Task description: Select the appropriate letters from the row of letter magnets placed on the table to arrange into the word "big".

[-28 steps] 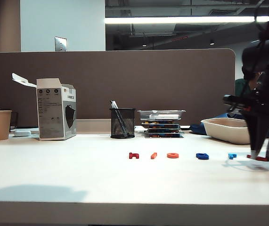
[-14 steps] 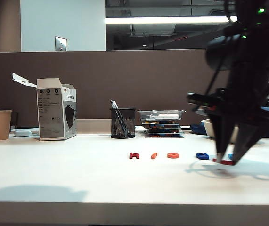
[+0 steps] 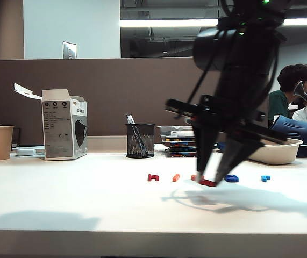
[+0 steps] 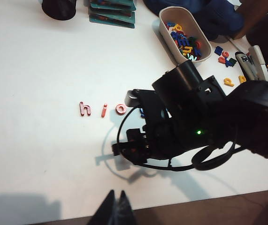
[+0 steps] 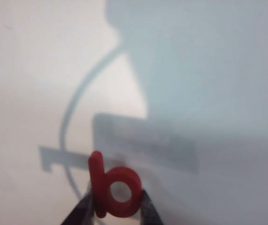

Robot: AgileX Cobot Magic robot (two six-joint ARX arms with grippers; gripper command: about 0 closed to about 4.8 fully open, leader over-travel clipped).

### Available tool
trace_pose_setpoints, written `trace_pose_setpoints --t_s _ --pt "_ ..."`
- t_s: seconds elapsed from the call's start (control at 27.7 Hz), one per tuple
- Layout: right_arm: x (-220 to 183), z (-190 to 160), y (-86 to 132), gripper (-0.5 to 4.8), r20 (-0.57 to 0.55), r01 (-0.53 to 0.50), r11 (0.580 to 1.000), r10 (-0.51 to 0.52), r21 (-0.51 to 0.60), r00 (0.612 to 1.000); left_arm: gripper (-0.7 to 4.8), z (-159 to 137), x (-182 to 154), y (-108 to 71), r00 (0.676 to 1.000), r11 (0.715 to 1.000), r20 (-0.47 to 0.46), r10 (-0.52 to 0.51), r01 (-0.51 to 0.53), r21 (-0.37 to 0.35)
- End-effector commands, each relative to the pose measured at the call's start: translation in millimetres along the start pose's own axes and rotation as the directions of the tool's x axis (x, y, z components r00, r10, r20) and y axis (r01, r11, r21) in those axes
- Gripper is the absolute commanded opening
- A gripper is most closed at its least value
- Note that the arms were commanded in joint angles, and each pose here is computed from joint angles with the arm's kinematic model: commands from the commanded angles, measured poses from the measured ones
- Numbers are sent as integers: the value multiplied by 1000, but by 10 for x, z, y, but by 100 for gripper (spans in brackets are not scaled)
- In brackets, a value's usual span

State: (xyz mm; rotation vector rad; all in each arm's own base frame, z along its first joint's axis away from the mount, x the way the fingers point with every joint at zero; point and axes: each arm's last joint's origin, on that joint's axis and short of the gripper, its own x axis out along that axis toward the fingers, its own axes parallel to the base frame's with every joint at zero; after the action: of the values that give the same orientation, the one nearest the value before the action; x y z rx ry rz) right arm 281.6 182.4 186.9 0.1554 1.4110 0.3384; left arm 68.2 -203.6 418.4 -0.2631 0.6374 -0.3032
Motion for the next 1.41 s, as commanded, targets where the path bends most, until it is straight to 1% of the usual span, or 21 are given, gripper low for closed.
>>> trace_pose_setpoints --t_s 0.04,0.22,0.4,0.58,0.83,1.05,1.23,1.41 --pt "42 24 103 104 47 -37 999 36 5 998 -5 9 -11 2 1000 1000 10 0 0 -3" --pt "106 6 132 104 26 -46 998 45 36 999 -5 9 -11 2 1000 1000 10 0 0 -3" --pt "109 6 133 104 24 -47 998 46 36 999 -5 9 -11 2 1000 1000 10 1 -1 -2" --pt "109 -11 132 104 0 -58 998 58 39 998 -5 9 -11 2 1000 1000 10 1 -1 -2" --pt "115 -42 109 104 -27 -25 998 26 51 999 -5 9 -11 2 1000 1000 10 0 0 -3" --pt "117 -39 96 104 -8 14 995 -13 100 1000 -5 9 -11 2 1000 1000 10 0 0 -3" --pt "124 -34 93 104 1 23 994 -23 104 1000 -5 9 -11 2 1000 1000 10 0 0 -3" --pt "231 -45 68 105 -49 36 993 -30 112 998 -5 9 -10 2 1000 1000 10 1 -1 -2"
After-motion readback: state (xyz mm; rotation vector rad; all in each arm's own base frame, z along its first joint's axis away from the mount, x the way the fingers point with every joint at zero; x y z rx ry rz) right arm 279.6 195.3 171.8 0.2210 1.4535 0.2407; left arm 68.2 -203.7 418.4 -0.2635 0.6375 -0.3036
